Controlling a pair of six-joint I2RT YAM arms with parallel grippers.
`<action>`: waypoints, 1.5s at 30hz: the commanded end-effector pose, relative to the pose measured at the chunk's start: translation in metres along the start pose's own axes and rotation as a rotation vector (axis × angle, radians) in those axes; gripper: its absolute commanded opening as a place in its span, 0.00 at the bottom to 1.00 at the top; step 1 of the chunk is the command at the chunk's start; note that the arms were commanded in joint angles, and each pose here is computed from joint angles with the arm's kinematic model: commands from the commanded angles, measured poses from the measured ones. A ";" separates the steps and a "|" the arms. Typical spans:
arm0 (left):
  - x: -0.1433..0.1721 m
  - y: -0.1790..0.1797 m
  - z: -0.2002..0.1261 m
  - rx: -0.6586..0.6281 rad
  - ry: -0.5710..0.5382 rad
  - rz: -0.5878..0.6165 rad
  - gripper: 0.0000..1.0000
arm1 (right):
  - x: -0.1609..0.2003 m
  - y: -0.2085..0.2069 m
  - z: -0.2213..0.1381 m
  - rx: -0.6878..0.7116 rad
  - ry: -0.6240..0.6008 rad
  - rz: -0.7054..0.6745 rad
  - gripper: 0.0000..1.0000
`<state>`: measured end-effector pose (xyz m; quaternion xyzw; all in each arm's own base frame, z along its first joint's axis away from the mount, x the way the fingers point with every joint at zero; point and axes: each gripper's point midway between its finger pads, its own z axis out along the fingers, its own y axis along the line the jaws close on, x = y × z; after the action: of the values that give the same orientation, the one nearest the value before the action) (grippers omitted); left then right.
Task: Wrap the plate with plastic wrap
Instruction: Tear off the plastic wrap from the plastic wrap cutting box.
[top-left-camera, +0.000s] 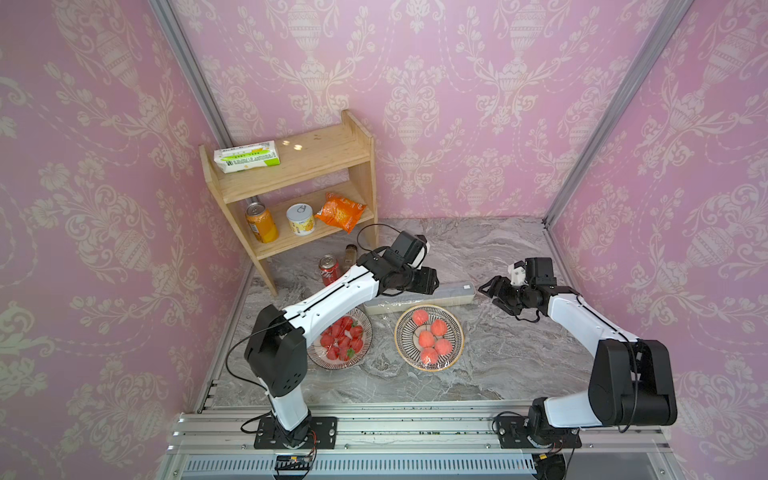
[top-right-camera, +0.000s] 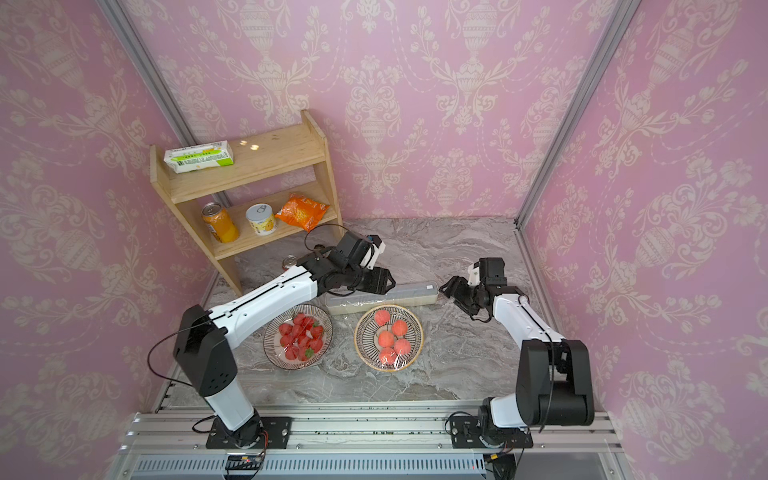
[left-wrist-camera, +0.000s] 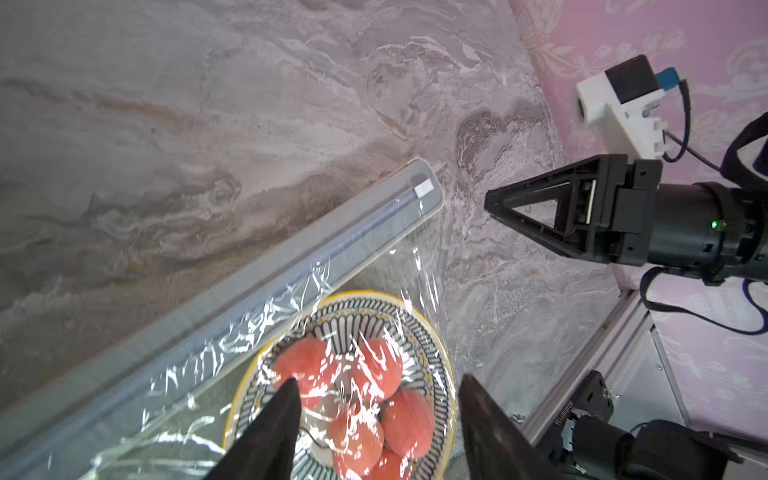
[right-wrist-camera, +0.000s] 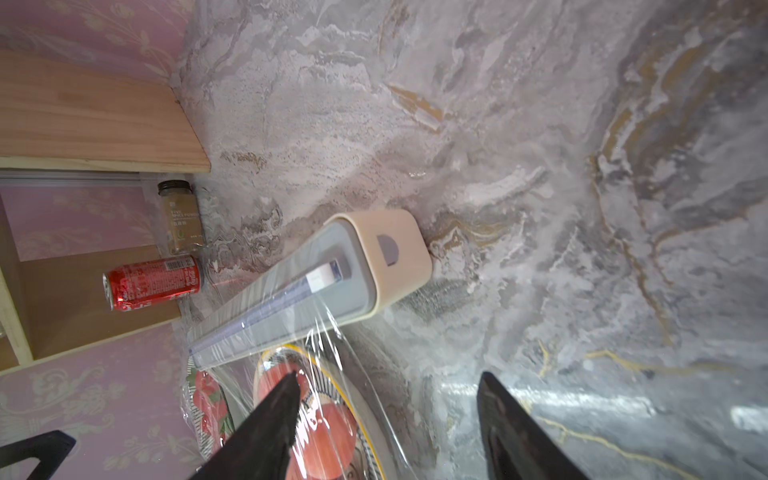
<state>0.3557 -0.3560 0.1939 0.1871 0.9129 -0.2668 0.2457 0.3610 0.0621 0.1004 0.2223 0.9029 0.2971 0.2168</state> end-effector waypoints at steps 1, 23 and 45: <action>-0.007 -0.011 0.020 0.012 0.072 0.286 0.61 | -0.014 0.009 0.010 -0.050 0.003 -0.061 0.64; -0.037 -0.023 0.141 0.090 0.135 0.405 0.66 | 0.003 -0.033 0.052 0.051 0.111 0.019 0.48; -0.017 -0.006 0.174 0.069 0.180 0.401 0.67 | 0.009 -0.041 0.051 0.095 0.141 0.030 0.46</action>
<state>0.4311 -0.4658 0.0914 0.3876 0.8638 -0.2375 0.2173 0.3869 0.0707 0.0622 0.2046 0.9085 0.3172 0.1794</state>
